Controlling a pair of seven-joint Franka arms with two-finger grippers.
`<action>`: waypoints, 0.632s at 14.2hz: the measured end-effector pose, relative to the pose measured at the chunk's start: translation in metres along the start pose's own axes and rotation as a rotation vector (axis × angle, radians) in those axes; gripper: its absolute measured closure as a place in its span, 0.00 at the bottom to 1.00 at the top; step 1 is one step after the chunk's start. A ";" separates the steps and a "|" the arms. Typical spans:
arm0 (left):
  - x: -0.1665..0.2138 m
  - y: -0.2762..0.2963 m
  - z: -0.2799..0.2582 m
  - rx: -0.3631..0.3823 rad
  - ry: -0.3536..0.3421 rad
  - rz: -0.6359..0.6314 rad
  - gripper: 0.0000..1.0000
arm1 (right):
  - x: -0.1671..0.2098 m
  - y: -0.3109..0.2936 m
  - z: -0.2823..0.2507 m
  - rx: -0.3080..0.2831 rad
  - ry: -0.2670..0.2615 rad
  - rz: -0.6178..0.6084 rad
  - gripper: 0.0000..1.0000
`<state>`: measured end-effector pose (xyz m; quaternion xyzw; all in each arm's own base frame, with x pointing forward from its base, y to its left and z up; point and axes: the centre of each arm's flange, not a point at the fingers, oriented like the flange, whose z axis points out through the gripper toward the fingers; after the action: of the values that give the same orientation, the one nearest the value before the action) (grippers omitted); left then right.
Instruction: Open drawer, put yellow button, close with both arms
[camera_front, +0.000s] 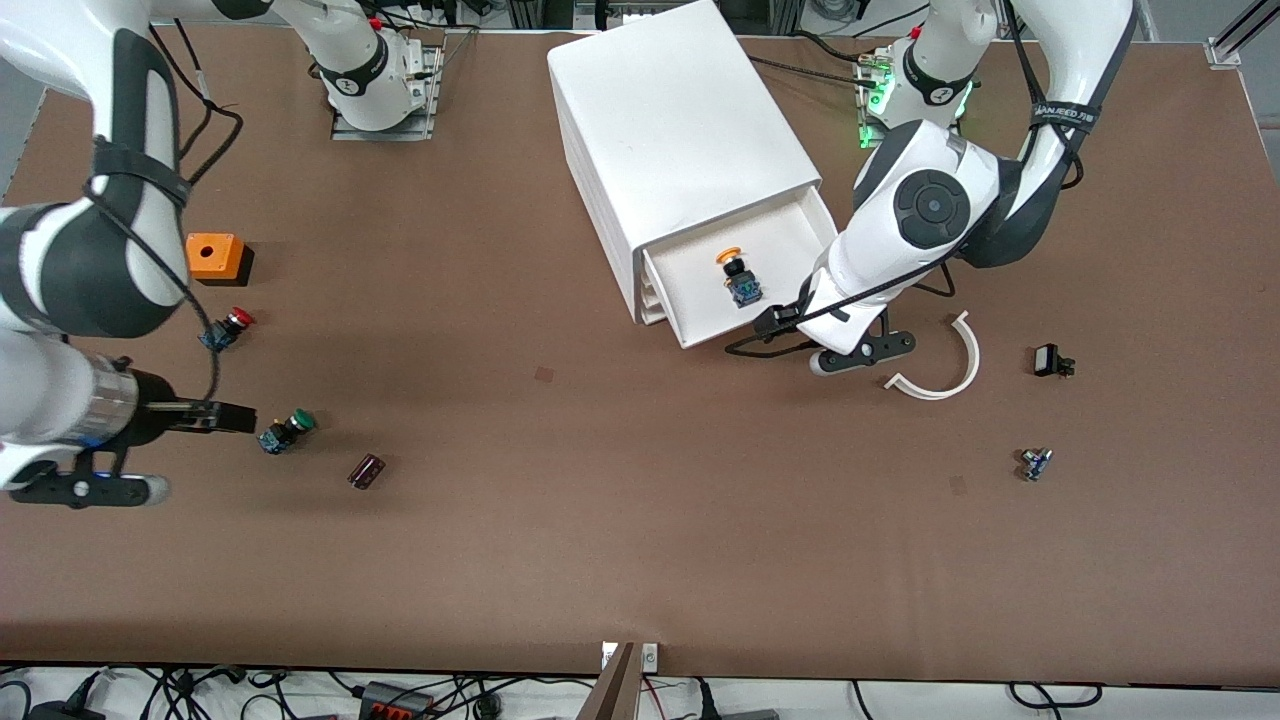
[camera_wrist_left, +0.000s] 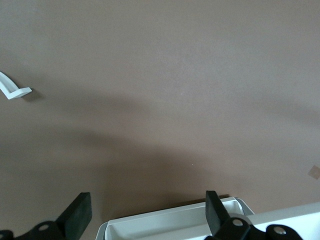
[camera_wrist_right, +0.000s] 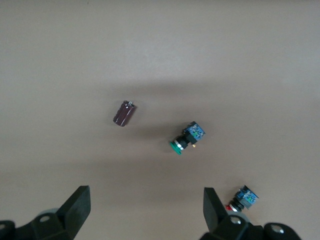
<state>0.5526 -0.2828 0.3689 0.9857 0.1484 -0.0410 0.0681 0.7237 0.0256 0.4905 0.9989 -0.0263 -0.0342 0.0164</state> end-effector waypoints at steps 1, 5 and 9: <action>-0.003 0.002 0.002 0.003 -0.004 0.003 0.00 | -0.005 0.004 -0.014 0.004 0.017 0.004 0.00; -0.021 0.010 0.016 0.017 -0.020 -0.013 0.00 | -0.032 0.036 -0.057 0.011 0.078 0.039 0.00; -0.044 0.019 0.022 0.043 -0.049 -0.022 0.00 | -0.063 0.096 -0.075 0.022 0.111 0.023 0.00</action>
<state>0.5149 -0.3166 0.3541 0.9840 0.1565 -0.0691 0.0499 0.6614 -0.0641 0.5725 0.9990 -0.0374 0.0215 0.0072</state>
